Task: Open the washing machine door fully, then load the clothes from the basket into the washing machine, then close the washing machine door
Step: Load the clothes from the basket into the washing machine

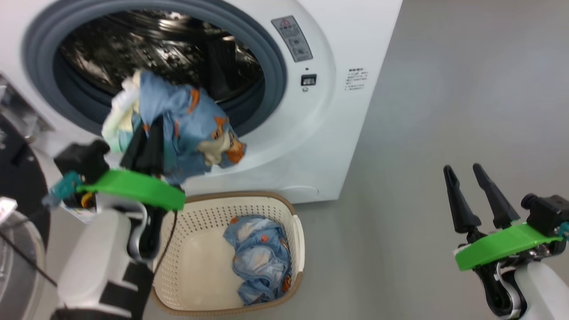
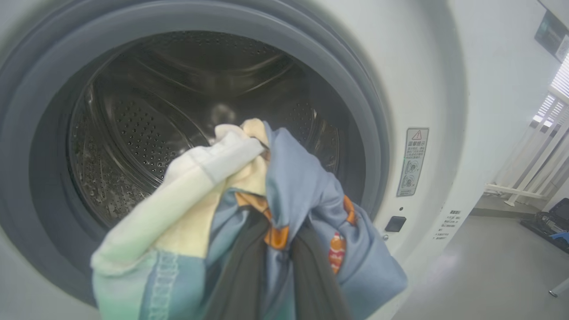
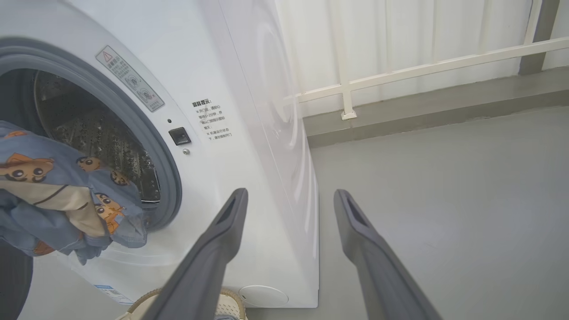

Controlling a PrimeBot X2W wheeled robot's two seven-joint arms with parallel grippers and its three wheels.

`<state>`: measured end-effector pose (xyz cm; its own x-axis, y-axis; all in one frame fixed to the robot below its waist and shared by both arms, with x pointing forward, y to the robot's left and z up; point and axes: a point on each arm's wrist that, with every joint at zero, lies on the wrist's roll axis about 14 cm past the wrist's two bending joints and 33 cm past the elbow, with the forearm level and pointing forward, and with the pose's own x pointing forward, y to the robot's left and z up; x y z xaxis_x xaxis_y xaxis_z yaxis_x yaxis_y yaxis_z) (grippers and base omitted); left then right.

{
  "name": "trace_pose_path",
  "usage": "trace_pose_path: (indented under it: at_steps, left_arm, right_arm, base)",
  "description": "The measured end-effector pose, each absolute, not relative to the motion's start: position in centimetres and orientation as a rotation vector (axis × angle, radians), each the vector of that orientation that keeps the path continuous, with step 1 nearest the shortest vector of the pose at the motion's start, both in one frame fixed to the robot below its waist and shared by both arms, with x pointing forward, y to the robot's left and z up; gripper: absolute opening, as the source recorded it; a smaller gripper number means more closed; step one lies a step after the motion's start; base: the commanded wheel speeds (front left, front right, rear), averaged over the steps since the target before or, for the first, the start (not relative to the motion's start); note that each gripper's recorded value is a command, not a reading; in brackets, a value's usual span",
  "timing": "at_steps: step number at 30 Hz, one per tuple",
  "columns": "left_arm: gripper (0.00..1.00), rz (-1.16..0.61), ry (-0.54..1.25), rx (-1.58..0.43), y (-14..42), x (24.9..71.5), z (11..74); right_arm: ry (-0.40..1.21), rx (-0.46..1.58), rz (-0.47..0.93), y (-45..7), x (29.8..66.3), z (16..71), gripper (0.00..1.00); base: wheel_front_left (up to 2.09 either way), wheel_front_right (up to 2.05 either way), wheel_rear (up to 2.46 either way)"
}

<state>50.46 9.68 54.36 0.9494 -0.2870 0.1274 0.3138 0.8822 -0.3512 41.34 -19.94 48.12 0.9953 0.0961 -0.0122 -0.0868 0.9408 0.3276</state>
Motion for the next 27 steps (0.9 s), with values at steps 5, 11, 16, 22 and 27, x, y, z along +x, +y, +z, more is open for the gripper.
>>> trace_pose_path:
  at_steps: [5,11,16,22,27]
  left_arm:
    - [0.00,-0.314,-0.036,-0.340,9.1,53.7,53.5]
    - [0.00,-0.301,0.006,-0.298,9.1,58.1,52.1]
    - [0.00,-0.294,0.035,-0.289,8.7,61.7,50.4]
    - [0.00,-0.276,0.066,-0.278,8.9,65.3,47.7]
    - [0.00,-0.279,0.038,-0.253,8.4,68.7,47.0]
  right_arm:
    - [0.031,0.325,0.081,-20.5,42.4,47.8,1.00]
    - [0.049,0.312,0.065,-21.0,43.7,46.7,1.00]
    - [0.075,0.297,0.049,-21.3,44.9,45.2,1.00]
    - [0.113,0.313,0.004,-21.9,45.4,43.0,1.00]
    - [0.160,0.308,-0.060,-23.4,44.6,41.0,1.00]
  base:
    - [0.00,0.00,0.00]
    - [0.00,0.00,0.00]
    - [0.00,0.00,0.00]
    - [0.00,0.00,0.00]
    - [0.00,0.00,0.00]
